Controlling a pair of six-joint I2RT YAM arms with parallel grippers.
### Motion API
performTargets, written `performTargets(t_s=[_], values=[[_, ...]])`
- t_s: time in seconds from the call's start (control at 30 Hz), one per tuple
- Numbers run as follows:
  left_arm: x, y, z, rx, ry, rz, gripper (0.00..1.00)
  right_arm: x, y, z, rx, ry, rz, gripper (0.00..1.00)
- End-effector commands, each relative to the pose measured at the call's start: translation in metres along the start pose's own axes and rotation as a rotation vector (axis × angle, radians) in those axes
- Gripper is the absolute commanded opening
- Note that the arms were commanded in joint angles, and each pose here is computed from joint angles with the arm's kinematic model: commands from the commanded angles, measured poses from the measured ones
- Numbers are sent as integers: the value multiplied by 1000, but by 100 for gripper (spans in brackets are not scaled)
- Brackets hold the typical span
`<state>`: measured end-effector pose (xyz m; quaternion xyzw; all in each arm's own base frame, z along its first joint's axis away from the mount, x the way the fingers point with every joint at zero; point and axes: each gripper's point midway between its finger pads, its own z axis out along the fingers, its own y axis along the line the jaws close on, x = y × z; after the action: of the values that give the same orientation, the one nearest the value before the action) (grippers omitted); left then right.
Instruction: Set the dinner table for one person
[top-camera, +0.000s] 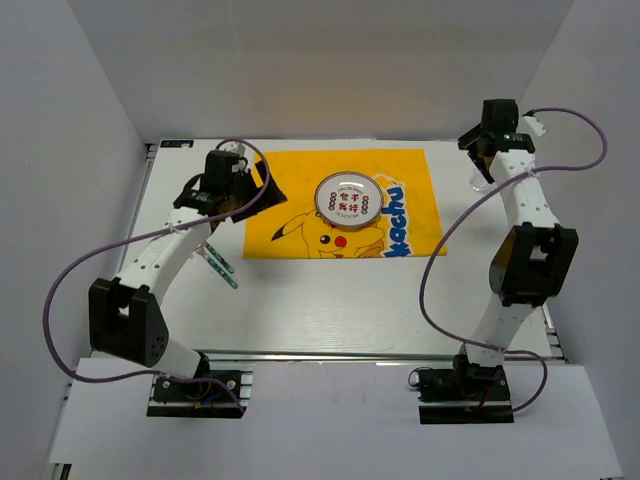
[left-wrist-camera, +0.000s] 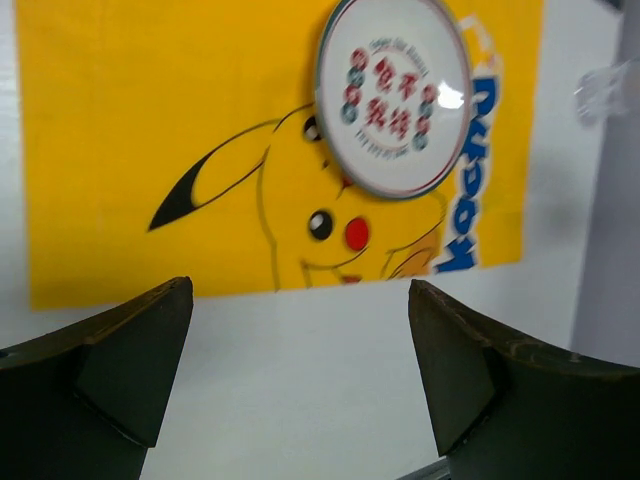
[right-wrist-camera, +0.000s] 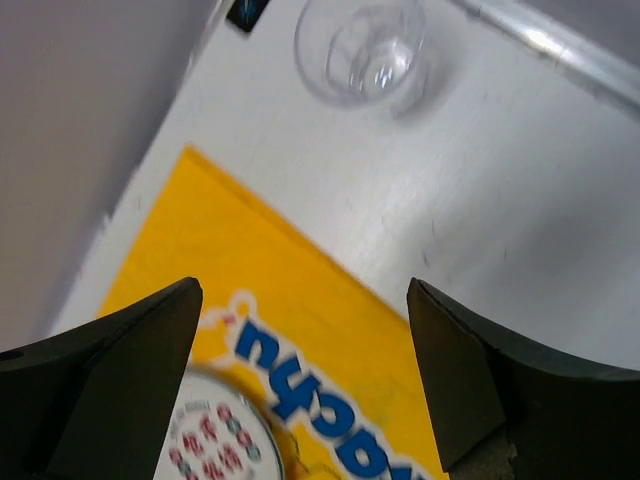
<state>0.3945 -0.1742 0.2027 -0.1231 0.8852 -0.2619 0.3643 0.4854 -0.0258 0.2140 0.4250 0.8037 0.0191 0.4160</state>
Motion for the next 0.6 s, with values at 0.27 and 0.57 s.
performTargets(t_s=[0.27, 0.57], values=[[38, 46, -50, -118, 72, 200, 98, -79, -22, 106, 176, -85, 130, 88], [52, 40, -48, -48, 114, 198, 98, -65, -29, 146, 157, -86, 118, 85]])
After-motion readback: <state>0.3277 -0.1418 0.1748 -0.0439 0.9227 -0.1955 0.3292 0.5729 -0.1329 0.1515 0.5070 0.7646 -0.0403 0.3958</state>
